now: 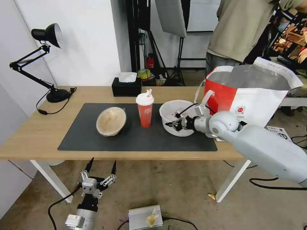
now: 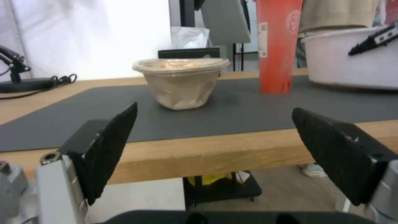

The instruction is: Pick up the trash from the table and place it into the takeout bag.

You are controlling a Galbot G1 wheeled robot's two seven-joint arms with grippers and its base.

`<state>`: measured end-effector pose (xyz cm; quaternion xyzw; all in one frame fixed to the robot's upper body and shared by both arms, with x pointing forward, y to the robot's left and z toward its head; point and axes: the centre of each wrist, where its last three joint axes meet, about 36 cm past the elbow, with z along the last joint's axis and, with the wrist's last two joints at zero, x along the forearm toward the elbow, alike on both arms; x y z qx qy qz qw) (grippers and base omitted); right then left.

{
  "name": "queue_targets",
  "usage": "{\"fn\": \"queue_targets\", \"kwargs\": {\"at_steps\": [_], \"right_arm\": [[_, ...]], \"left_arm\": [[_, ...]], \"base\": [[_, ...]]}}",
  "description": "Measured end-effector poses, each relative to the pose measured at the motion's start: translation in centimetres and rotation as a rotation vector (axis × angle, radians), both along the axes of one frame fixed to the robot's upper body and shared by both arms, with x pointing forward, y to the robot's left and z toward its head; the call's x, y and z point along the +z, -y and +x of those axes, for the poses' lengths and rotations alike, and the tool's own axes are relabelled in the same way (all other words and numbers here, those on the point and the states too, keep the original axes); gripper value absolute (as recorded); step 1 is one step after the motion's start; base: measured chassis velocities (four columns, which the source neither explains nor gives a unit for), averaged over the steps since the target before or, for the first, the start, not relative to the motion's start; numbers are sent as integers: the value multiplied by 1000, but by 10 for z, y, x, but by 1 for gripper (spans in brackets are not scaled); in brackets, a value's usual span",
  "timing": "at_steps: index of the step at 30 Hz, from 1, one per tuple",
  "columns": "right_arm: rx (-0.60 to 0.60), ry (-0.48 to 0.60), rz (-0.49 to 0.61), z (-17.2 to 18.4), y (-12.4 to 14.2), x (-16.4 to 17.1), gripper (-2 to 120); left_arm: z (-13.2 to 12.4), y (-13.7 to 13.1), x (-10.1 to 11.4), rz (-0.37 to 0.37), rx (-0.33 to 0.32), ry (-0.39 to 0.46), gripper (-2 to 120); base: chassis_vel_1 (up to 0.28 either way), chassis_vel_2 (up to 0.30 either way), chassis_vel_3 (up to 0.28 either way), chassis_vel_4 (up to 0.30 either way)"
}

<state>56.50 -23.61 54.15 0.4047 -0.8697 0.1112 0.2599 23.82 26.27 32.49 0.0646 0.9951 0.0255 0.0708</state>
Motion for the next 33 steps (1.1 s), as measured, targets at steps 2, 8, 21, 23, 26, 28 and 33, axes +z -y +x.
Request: {"fn": "queue_targets", "kwargs": {"at_steps": [2,8,21,23,26,28,33], "right_arm": [[5,11,2,-2,-2,3,0],[23,52,16,-12,-8,16,0],[74,124,9,-40,-10,46,0],[79,129,8,-42,-10,49,0],[87,140,2,-47,-9,53,0],[96,155,-8,-53,-8,57,0],[117,193,-42,-68,-3,66,0]], "left_arm": [[0,0,0,0,0,-1,100],[0,-2,-1,7,0,-3,100],[-6,-4,-5,19,4,-3,100],[-6,-4,-5,19,4,-4,100],[-7,-4,-6,19,6,-5,100],[-8,-4,-8,19,8,-7,100],[-6,-6,-9,20,13,-5,100]], "base": [[0,0,0,0],[0,0,0,0],[0,0,0,0],[0,0,0,0],[0,0,0,0],[0,0,0,0],[0,0,0,0]]}}
